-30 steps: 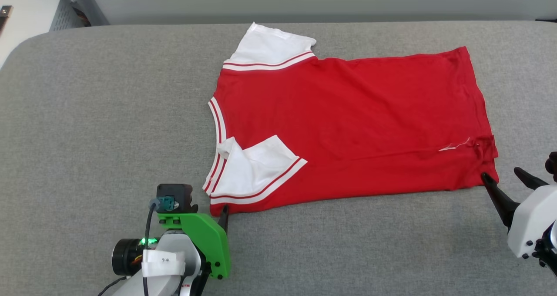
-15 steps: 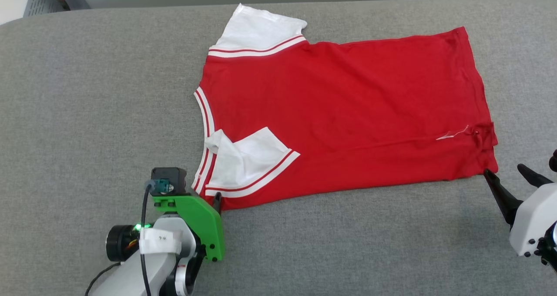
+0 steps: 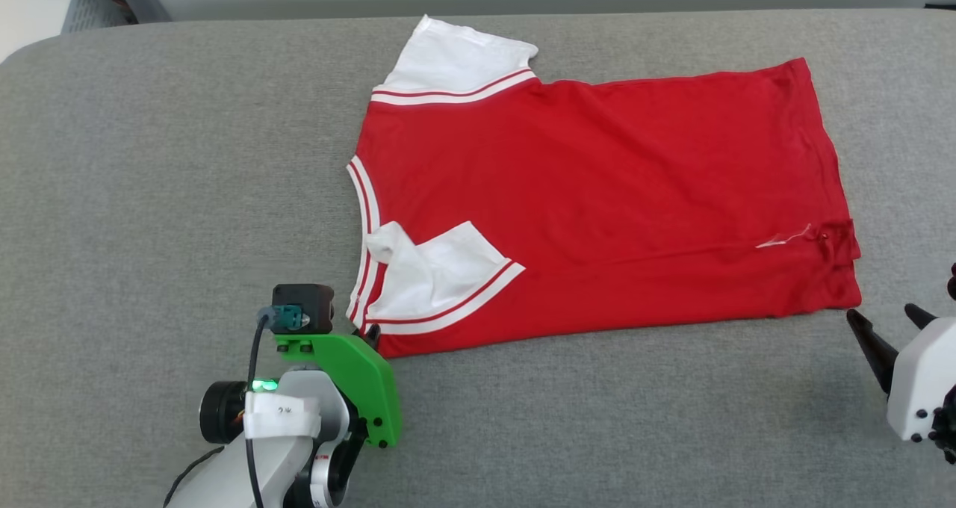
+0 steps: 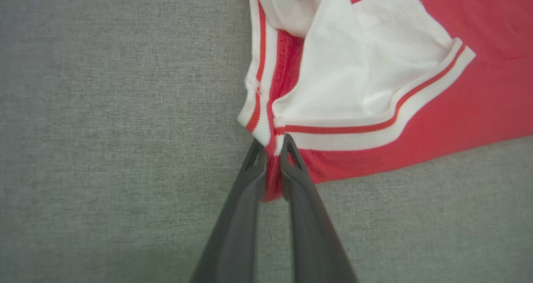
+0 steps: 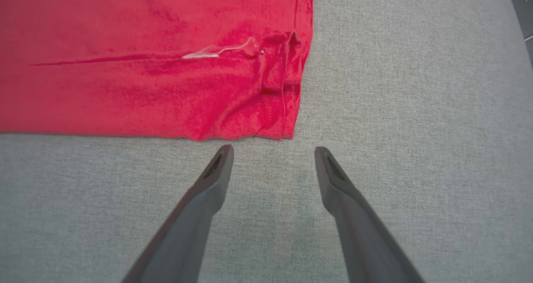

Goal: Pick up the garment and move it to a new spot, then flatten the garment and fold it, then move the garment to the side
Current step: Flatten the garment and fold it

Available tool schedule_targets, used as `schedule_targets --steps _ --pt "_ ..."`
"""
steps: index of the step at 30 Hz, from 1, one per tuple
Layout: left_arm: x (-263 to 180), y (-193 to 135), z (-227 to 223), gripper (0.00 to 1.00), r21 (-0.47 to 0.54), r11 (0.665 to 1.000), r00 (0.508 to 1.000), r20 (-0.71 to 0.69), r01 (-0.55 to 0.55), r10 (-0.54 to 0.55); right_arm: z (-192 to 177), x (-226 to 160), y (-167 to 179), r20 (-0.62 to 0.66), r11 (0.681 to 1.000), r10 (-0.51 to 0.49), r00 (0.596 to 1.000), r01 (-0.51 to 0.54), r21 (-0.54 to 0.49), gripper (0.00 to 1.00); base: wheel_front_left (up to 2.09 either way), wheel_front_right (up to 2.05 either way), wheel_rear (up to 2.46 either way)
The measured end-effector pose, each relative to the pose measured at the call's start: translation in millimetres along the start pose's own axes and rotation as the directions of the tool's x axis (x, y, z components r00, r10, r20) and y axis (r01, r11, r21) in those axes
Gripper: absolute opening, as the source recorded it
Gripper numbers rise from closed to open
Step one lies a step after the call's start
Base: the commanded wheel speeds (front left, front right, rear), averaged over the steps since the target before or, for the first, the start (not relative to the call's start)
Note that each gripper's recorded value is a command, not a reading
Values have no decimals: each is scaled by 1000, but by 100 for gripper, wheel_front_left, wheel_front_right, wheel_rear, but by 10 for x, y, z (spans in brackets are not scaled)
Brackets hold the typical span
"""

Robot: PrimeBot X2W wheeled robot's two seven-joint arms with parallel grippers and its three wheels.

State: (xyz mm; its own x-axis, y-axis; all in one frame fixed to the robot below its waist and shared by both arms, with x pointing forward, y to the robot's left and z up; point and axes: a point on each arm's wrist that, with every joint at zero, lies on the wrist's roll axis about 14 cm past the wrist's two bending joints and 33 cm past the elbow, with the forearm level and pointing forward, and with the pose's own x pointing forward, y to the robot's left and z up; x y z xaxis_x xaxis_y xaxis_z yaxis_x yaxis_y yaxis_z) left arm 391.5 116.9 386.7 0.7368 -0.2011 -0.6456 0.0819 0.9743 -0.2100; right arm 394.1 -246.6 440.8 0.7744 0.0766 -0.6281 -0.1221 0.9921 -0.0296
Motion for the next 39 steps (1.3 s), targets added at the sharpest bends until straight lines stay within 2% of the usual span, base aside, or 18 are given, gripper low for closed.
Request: schedule_targets --steps 8,12,18,26,27,28,29,39 --pt "-202 -72 278 0 -11 1000 993 112 24 -22 82 221 -4 -86 1000 -22 996 23 7 100 0 0 0" --pt "-218 -102 308 0 -4 999 992 120 34 -33 77 396 -5 -134 998 -24 991 31 51 100 0 0 0" --pt "-202 -88 282 0 12 1000 993 110 28 -29 -84 600 -117 -235 995 -72 969 86 48 100 0 0 0" --pt "-156 -9 261 0 11 1000 995 100 9 -10 -270 790 -44 -313 995 -51 949 76 69 100 0 0 0" --pt "-153 5 249 0 11 1000 995 97 5 -6 -289 799 -32 -321 995 -46 946 73 71 96 0 0 0" --pt "-151 15 243 0 11 1000 995 95 4 -5 -304 802 -25 -329 995 -43 943 70 72 29 0 0 0" --pt "-149 21 239 0 12 1000 996 94 3 -4 -307 800 -22 -331 995 -40 943 68 73 0 0 0 0" --pt "-170 46 250 0 22 1000 995 97 -3 1 -283 695 -18 -310 994 -22 951 53 94 0 0 0 0"
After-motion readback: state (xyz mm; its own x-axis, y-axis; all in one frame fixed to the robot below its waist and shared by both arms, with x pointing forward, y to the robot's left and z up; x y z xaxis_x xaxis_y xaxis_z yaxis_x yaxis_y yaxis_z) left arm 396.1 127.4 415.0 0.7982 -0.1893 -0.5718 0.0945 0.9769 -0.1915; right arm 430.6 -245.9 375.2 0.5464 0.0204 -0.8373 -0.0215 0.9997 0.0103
